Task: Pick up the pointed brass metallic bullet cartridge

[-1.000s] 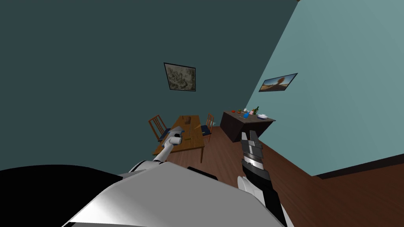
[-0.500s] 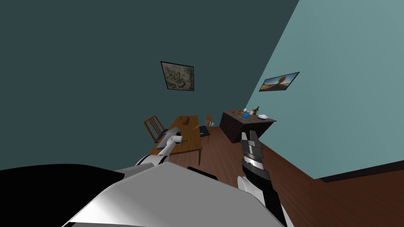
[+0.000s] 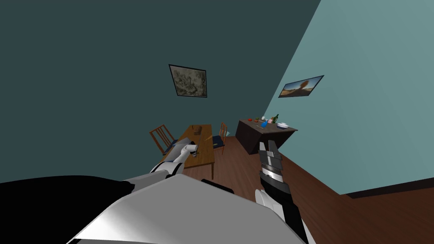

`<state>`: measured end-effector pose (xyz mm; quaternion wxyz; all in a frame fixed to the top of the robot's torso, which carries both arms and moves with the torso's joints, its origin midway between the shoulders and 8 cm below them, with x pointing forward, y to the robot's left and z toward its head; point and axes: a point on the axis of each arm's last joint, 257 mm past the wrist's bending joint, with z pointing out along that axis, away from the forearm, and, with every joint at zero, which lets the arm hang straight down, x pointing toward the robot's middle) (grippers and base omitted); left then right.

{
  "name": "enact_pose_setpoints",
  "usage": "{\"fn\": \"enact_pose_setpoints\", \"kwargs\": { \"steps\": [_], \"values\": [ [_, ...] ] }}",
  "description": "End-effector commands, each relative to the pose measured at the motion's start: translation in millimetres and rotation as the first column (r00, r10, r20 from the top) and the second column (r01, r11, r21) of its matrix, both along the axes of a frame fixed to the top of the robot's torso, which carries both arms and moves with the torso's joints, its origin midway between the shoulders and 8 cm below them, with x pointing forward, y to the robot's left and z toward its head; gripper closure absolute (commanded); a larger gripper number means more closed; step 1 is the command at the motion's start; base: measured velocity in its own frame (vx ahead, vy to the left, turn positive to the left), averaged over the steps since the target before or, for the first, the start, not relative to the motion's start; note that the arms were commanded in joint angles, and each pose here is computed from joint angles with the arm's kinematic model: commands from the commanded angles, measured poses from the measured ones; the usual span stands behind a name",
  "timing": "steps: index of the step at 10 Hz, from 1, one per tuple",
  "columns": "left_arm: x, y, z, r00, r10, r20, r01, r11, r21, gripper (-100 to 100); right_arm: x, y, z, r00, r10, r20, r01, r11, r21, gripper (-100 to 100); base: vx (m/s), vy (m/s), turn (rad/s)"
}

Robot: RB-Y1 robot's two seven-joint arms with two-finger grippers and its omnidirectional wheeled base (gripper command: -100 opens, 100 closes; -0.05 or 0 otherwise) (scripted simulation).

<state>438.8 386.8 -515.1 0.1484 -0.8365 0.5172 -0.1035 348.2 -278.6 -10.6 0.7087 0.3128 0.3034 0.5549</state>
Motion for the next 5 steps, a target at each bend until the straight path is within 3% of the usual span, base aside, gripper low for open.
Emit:
{"fn": "enact_pose_setpoints", "kwargs": {
  "steps": [1, 2, 5],
  "values": [
    [0.0, 0.0, 0.0, 1.000, 0.000, 0.000, 0.000, 1.000, 0.000, 0, 0.0, 0.0, 0.0, 1.000, 0.000, 0.000, 0.000, 1.000, 0.000, 0, 0.007, -0.004, 0.001],
    [-6.1, -2.3, -8.8, 1.000, -0.002, 0.002, 0.002, 1.000, 0.000, -100, 0.0, 0.0, 0.0, 1.000, 0.000, 0.000, 0.000, 1.000, 0.000, 0, 0.044, 0.009, 0.012],
    [-15.7, -5.9, -21.7, 1.000, -0.006, 0.003, 0.006, 1.000, 0.000, -100, 0.0, 0.0, 0.0, 1.000, 0.000, 0.000, 0.000, 1.000, 0.000, 0, 0.063, 0.020, 0.013]
  ]
}}
